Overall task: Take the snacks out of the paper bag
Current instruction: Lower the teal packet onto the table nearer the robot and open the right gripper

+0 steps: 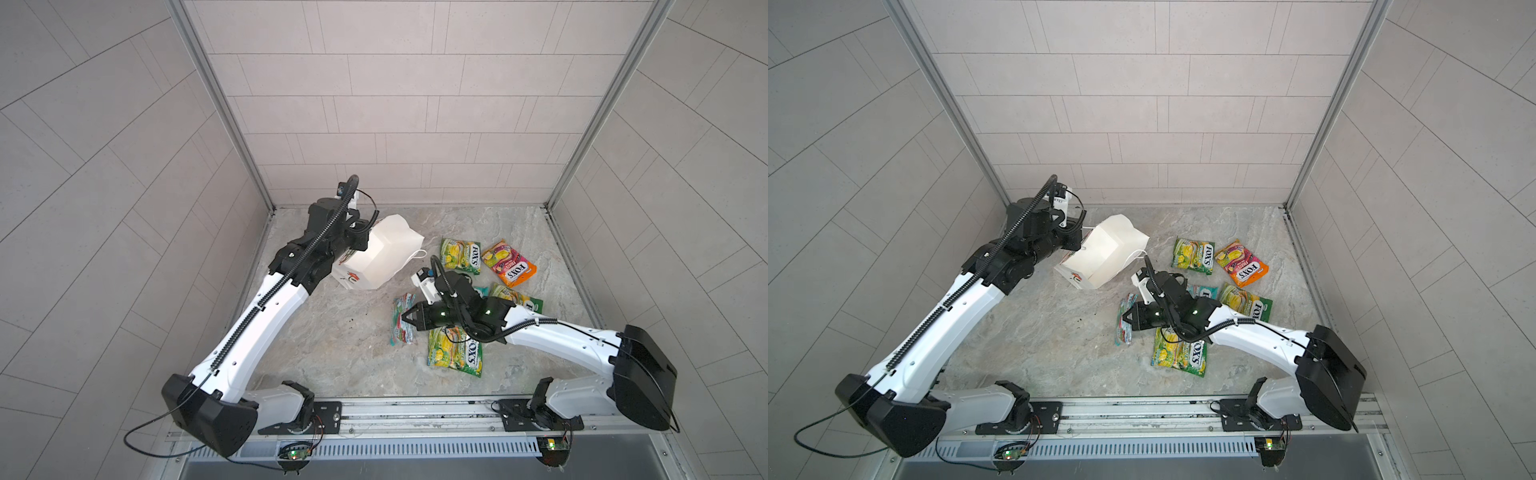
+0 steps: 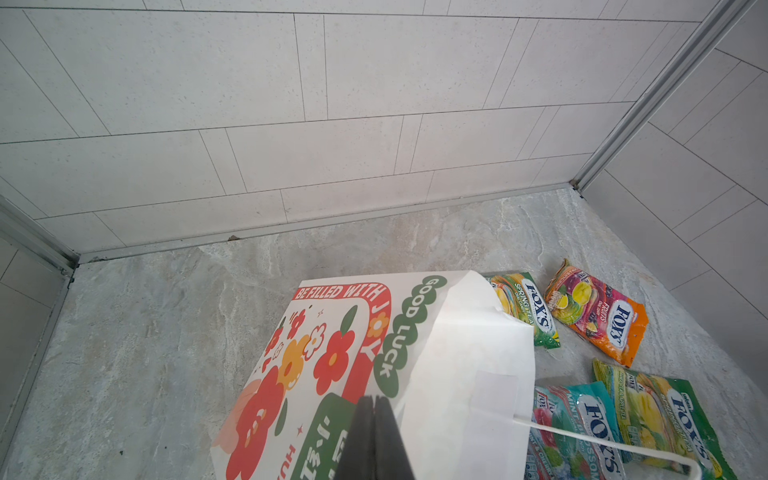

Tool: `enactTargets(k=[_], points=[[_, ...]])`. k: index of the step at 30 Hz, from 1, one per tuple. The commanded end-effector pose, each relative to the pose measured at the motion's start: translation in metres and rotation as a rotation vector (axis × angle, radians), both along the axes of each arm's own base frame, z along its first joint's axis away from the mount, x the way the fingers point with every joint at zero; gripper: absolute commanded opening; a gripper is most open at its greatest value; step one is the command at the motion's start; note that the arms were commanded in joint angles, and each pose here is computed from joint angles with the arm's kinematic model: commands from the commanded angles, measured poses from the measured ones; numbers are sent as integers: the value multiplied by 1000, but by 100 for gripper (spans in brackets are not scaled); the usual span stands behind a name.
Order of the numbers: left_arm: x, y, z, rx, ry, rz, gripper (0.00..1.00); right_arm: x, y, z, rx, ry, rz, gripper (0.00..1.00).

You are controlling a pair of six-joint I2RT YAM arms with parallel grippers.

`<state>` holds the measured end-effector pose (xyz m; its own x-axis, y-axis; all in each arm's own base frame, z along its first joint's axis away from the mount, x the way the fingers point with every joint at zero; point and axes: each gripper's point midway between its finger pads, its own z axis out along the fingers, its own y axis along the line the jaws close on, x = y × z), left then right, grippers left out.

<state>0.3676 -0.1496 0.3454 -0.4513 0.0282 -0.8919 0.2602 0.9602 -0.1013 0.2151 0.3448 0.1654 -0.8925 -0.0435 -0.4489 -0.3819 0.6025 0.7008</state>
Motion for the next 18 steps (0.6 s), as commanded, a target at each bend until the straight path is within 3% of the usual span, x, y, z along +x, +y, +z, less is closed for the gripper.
enactTargets(k=[1, 6, 18], points=[[-1, 3, 7, -16, -26, 8, 0, -5, 29, 23, 149, 11, 45, 0], [-2, 3, 6, -16, -24, 5, 0, -15, 33, -8, 110, 75, 78, 0], [-1, 1, 4, -20, -16, -2, 0, -23, -4, -79, -76, 137, -3, 0]])
